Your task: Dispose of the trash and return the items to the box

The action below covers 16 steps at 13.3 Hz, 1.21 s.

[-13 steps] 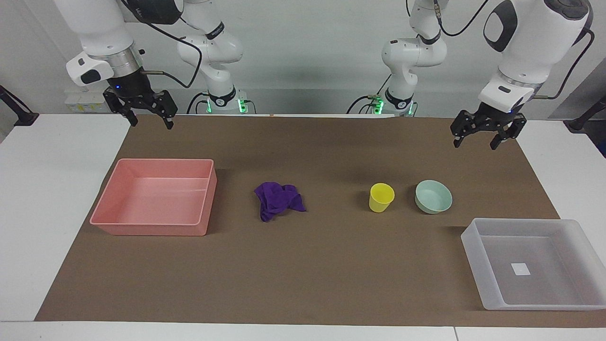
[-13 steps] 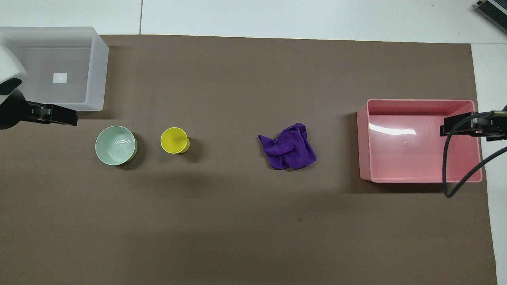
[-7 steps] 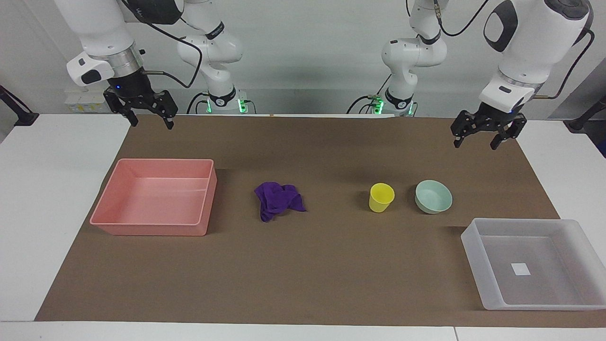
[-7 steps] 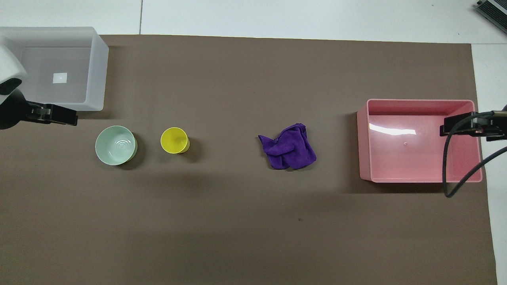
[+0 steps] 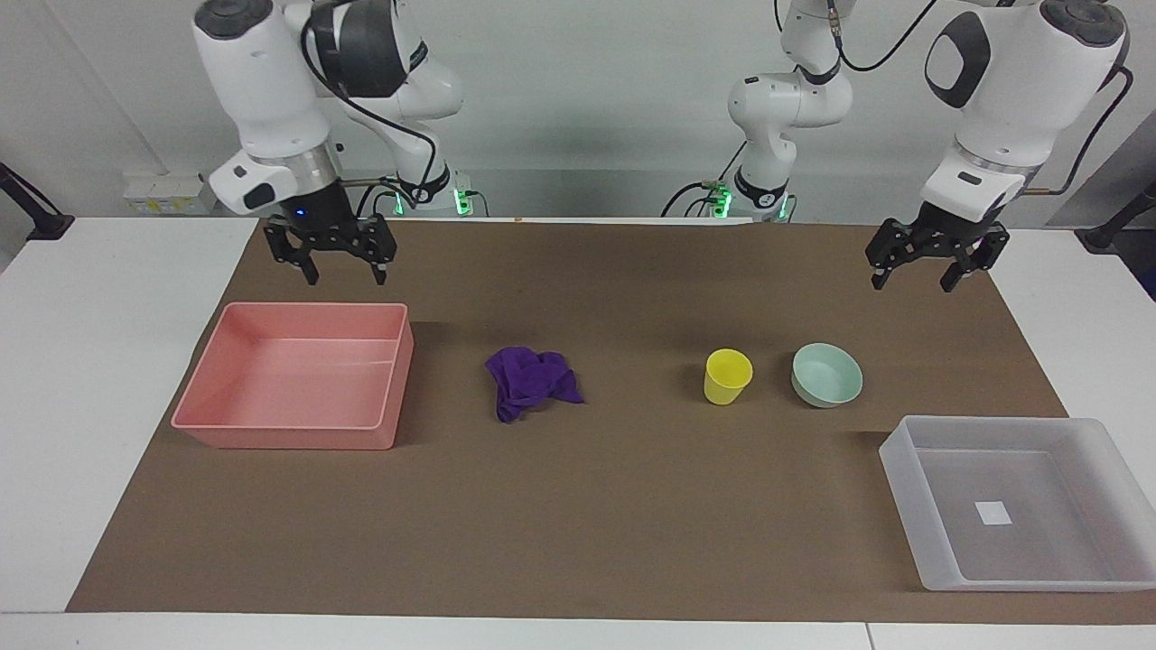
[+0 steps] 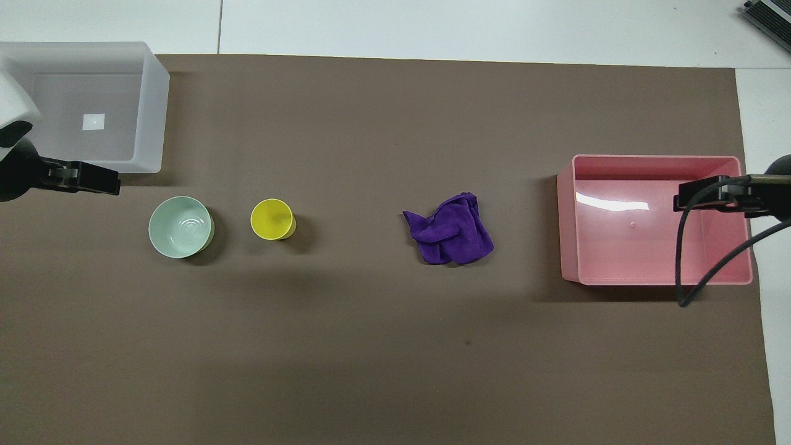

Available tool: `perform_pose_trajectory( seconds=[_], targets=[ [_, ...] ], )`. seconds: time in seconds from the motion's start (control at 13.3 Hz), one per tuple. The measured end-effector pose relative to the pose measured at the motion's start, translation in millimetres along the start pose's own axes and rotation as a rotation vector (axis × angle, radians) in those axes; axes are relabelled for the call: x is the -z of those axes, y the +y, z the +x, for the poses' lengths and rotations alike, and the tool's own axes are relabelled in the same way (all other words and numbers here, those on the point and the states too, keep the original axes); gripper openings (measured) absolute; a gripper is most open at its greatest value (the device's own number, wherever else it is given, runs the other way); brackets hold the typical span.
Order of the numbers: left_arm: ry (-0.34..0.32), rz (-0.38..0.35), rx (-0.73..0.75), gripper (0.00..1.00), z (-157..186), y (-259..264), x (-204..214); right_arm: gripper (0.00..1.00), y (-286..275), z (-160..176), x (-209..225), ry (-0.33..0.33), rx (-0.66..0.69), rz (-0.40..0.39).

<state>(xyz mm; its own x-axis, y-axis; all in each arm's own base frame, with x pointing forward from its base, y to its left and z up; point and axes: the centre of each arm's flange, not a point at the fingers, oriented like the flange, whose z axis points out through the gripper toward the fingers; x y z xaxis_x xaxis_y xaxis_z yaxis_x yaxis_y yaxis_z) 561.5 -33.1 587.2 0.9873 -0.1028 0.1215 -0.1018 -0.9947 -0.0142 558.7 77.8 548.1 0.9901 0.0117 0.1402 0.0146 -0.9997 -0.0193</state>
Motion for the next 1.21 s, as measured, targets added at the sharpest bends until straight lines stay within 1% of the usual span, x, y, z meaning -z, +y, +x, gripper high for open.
perform_pose_trajectory(
  seconds=[0.08,0.23,0.38,0.53,0.6,0.75,0.98,1.05,1.13,1.21],
  targets=[
    [0.007,0.001,0.006,1.00,-1.2,-3.5,-7.8,1.00,-26.5,1.4,-22.2,0.016,0.010,0.015],
    [0.017,0.004,0.020,1.00,-3.6,-11.0,-27.2,1.00,-74.8,2.5,-69.1,0.027,0.029,0.054],
    [0.029,0.006,0.033,1.00,-6.9,-18.4,-54.4,1.00,-105.1,1.8,-117.4,0.028,0.053,0.071],
    [0.033,0.006,0.037,1.00,-13.6,-20.7,-91.6,1.00,-121.2,-1.0,-161.7,0.029,0.073,0.071],
    [0.037,0.006,0.040,1.00,-18.2,-21.8,-113.1,1.00,-125.3,-4.3,-179.8,0.019,0.080,0.068],
    [0.054,0.008,0.055,1.00,-29.2,-29.4,-156.1,1.00,-129.7,-15.3,-208.4,-0.006,0.090,0.059],
    [0.068,-0.018,0.106,1.00,-44.4,-39.1,-206.5,1.00,-136.6,-30.1,-243.3,-0.012,0.112,0.055],
    [0.063,-0.032,0.126,1.00,-47.3,-40.3,-216.5,0.91,-140.0,-32.9,-249.5,-0.017,0.128,0.054],
    [0.060,-0.042,0.139,1.00,-49.1,-40.6,-225.2,0.74,-141.1,-33.8,-251.7,-0.019,0.134,0.053],
    [0.056,-0.044,0.143,1.00,-50.8,-40.6,-234.5,0.60,-140.7,-33.6,-251.7,-0.019,0.131,0.054]
  ],
)
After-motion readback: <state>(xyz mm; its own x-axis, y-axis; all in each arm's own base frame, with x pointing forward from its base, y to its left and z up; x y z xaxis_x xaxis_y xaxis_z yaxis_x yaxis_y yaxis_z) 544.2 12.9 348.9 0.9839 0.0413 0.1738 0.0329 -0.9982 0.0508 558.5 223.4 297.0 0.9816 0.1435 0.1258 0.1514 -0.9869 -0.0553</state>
